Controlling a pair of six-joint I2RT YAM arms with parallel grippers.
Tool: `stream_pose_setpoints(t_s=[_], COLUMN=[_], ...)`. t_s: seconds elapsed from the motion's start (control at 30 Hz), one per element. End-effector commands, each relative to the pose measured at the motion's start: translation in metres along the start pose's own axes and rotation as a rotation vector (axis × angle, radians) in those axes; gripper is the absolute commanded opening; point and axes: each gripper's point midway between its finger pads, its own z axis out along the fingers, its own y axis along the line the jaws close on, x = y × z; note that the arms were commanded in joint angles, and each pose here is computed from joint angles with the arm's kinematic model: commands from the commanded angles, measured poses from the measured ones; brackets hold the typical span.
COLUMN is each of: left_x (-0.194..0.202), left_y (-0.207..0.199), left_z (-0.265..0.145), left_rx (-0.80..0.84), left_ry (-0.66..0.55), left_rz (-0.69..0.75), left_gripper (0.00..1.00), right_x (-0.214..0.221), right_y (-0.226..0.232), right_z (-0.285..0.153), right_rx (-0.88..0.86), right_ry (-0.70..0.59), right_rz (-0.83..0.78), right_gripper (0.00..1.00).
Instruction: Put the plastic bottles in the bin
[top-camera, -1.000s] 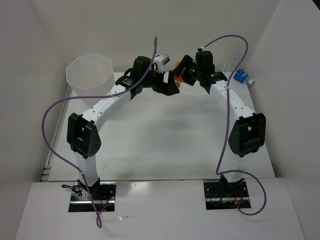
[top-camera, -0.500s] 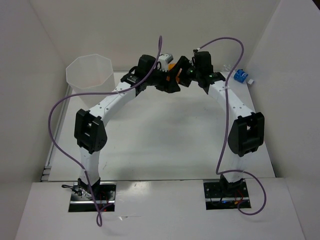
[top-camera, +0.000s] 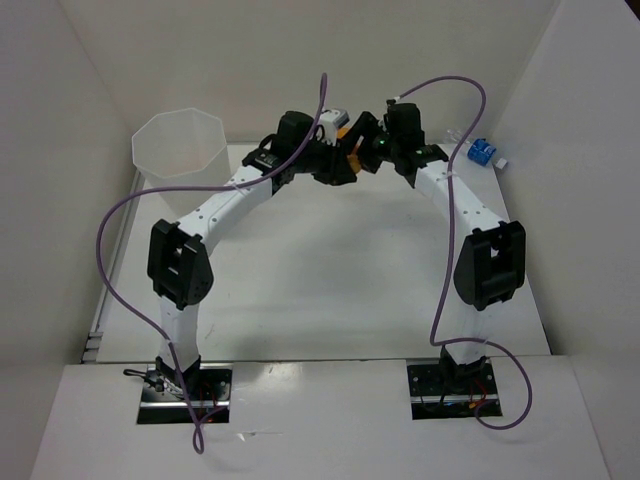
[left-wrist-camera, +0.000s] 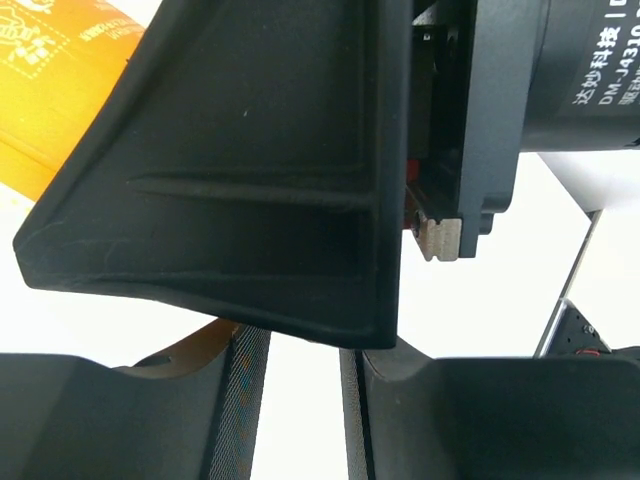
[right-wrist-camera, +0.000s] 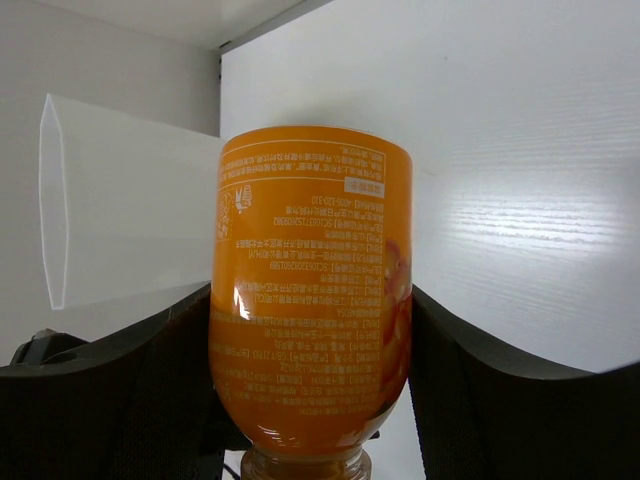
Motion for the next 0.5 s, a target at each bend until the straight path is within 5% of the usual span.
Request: stream_pose_setpoints(t_s=[0.0,0.03,0.07,0.17,0.47], left_x=[-0.041,-0.041,-0.043,-0.038,-0.048], left_y=[-0.003,-0.004,-0.012,-0.013,-0.003], left_z=[-0.020,-0.020,-0.024,-0.027,-0.040], left_rx=[-0.033,-0.023,0.005,0.007,-0.068], left_ry=[-0.135,-0.132,-0.133,-0.133,-0.238], left_rz=[0.037,0.029,0.034,0.010,-0.077], left_gripper=[0.19,0.37,0.74,0.98,1.00], right_x=[-0.010,-0.011,-0.013,-0.018,-0.011], right_y=[0.043,0.042,0.041,0.040,0.056], right_z=[-0.013,-0.015,-0.014,-0.019,-0.029], right_rx=[-0.116,-0.106,-0.097,-0.085,-0.160], right_ry=[-0.036,-0.047,-0.057,-0.098,-0.130], right_rz=[-0.069,-0.068,-0.058,-0.062,-0.084], right_gripper=[0.48,0.46,0.46,0.46,0.47])
